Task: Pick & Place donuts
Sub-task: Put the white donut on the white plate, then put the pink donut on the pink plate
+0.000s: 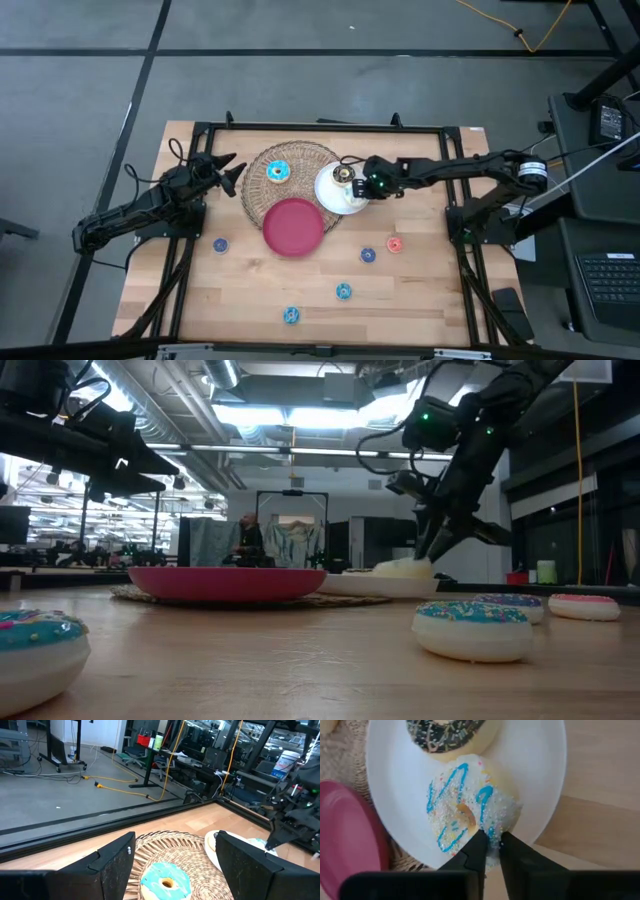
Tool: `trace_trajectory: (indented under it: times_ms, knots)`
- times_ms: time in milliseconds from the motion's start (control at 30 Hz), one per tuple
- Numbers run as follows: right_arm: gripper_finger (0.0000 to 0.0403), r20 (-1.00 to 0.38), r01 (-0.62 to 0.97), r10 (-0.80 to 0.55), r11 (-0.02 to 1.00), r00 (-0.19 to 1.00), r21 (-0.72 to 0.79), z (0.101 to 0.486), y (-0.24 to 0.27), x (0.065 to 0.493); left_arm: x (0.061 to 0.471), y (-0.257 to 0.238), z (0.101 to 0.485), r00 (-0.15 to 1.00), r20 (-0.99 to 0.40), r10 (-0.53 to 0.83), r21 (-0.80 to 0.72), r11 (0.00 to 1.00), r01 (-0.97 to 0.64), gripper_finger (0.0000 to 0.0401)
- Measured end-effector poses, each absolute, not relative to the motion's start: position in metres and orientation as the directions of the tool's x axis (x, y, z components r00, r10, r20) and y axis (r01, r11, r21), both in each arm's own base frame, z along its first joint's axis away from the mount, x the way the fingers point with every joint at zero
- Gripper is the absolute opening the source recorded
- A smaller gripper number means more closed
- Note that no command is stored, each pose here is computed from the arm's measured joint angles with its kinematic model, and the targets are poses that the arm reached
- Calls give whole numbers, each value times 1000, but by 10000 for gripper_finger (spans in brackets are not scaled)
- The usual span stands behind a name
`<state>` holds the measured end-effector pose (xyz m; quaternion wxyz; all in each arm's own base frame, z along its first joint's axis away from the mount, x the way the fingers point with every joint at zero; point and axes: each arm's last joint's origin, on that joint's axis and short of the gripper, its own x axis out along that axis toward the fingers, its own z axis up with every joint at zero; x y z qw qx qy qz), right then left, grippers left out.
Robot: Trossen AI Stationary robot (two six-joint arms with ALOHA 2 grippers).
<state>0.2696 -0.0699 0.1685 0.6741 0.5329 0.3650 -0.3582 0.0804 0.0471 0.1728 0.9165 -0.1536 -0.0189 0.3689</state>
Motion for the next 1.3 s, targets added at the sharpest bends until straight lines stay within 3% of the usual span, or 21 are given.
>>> trace_trajectory:
  times_ms: [633, 1033, 1300]
  knots:
    - [229, -878, 878, -104, 174, 467, 446, 171, -70, 267, 80, 47, 173, 727, -79, 682, -296, 681, -670, 267]
    - [243, -826, 839, -175, 215, 536, 499, 198, -69, 257, 80, 47, 173, 727, -79, 682, -296, 681, -670, 267]
    - [243, -779, 780, -172, 333, 603, 530, 217, -63, 250, 80, 47, 173, 727, -78, 682, -296, 681, -670, 267]
